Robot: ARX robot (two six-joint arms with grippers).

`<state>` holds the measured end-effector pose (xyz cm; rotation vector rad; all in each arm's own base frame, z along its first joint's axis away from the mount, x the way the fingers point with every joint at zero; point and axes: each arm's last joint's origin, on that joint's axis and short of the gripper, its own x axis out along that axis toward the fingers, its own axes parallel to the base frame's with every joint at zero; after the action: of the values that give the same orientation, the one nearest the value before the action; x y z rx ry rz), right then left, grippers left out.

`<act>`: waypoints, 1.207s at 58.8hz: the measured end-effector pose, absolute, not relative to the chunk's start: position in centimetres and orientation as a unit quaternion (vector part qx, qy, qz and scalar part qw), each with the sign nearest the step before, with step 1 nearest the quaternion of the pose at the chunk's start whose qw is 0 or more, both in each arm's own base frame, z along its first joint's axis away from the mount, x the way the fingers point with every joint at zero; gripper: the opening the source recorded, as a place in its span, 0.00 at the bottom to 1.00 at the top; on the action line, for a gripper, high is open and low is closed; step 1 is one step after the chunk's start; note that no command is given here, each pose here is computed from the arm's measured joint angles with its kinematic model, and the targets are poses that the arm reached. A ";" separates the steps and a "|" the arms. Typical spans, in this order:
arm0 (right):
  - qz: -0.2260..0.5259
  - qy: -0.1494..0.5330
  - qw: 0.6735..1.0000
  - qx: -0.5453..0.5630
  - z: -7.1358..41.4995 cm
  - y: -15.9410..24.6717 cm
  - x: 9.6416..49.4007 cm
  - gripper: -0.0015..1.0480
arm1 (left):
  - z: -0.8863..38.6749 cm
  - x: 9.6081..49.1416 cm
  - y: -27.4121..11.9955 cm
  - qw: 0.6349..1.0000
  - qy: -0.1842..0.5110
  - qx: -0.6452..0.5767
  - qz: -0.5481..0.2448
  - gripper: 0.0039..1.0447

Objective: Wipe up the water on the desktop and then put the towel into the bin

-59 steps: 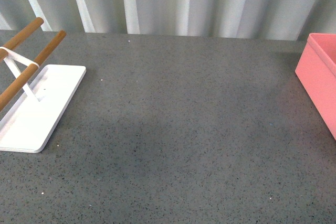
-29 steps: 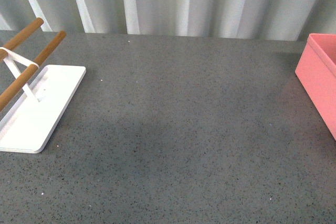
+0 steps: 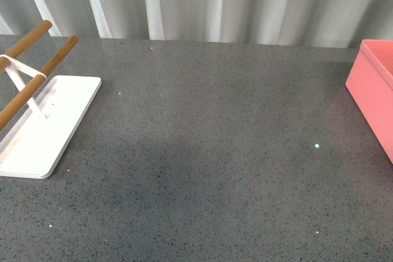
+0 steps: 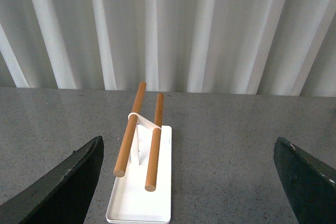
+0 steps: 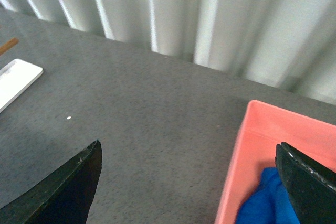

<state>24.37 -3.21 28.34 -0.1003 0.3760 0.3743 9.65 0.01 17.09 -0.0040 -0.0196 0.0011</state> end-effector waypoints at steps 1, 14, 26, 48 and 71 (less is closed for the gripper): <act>0.192 0.185 0.962 -0.052 28.2 -2.7 24.0 0.93 | 17.1 9.7 0.0 1.000 -0.010 -0.002 0.001 0.94; 0.248 0.177 0.949 -0.081 26.6 1.2 20.8 0.93 | 17.1 9.7 0.0 1.000 -0.010 -0.002 0.001 0.94; 0.038 0.040 0.997 -0.053 24.3 1.5 18.9 0.70 | 17.1 9.7 0.0 1.000 -0.010 -0.002 0.001 0.94; 0.002 0.005 1.000 -0.009 20.4 0.0 15.6 0.09 | 17.1 9.7 0.0 1.000 -0.010 -0.002 0.001 0.94; 0.002 0.004 1.000 -0.008 18.4 0.0 13.4 0.03 | 17.1 9.7 0.0 1.000 -0.010 -0.002 0.001 0.94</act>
<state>13.39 0.02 18.37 -0.0162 0.0070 0.0031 9.65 0.01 17.09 -0.0040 -0.0193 0.0015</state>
